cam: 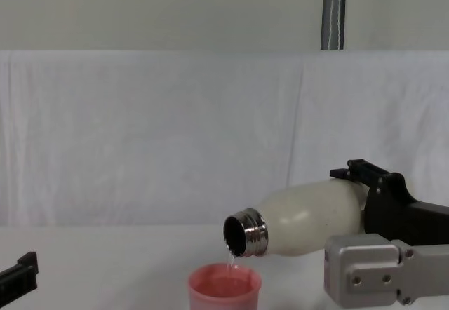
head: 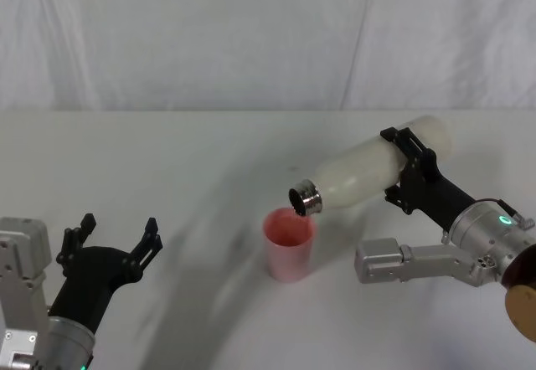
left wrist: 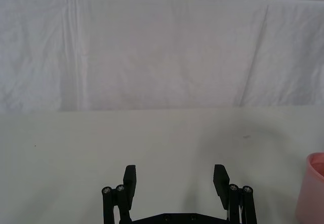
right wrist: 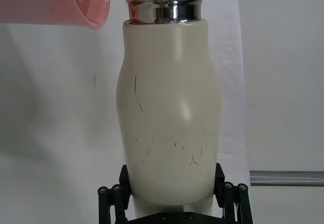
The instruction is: Grasp the thermos with one hand and pour water into the cup lid.
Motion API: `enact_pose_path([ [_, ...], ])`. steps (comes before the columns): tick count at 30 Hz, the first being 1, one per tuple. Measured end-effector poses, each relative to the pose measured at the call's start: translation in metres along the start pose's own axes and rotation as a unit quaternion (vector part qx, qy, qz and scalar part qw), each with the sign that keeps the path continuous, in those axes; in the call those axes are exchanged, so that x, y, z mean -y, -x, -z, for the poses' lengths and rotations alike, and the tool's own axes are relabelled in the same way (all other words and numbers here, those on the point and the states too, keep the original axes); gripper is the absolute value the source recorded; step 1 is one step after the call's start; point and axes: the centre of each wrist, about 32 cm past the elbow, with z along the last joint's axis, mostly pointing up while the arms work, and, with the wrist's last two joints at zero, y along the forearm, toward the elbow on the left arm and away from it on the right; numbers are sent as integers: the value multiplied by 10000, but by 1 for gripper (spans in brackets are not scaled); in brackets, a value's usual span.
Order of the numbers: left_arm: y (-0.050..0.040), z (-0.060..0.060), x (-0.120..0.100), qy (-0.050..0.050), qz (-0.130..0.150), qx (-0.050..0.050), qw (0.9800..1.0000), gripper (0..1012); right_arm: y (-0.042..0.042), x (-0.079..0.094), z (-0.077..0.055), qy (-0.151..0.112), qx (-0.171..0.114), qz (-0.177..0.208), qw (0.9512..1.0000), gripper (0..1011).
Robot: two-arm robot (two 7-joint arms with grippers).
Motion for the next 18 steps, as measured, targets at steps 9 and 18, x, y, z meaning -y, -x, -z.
enact_pose_path([
  [9,0,0,0,0,0,0,10000,1001,14,2,-2,-3,-7,3,10000,959],
  [18,0,0,0,0,0,0,10000,1001,26,12,0,0,-8,-8,10000,959],
])
